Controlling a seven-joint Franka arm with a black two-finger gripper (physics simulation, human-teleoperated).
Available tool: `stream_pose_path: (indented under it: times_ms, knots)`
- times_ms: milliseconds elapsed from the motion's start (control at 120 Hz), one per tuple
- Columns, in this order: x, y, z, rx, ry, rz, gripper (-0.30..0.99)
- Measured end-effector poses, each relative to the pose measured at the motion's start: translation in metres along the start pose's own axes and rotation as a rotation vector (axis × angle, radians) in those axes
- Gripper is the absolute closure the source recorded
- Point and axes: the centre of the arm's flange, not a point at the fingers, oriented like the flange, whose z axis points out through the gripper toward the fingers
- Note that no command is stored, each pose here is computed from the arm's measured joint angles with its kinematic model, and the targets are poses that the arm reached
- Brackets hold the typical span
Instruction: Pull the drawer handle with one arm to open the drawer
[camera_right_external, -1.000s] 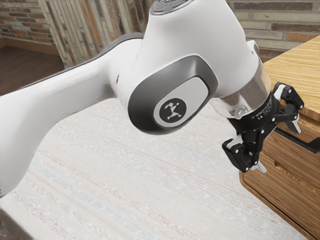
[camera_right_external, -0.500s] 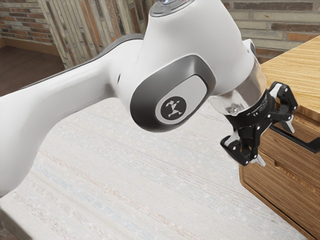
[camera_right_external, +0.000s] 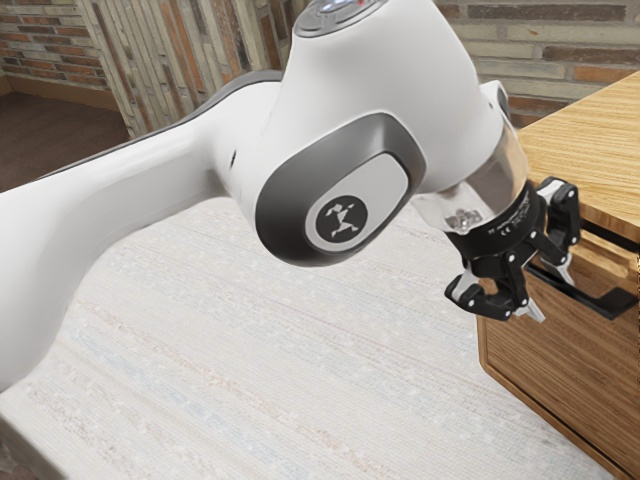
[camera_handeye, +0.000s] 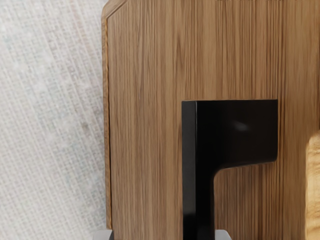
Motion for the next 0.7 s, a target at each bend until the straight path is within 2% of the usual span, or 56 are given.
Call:
stream_pose_path:
  times_ms: [700]
  knots:
    - [0.002, -0.028, -0.003, 0.038, -0.006, 0.013, 0.55]
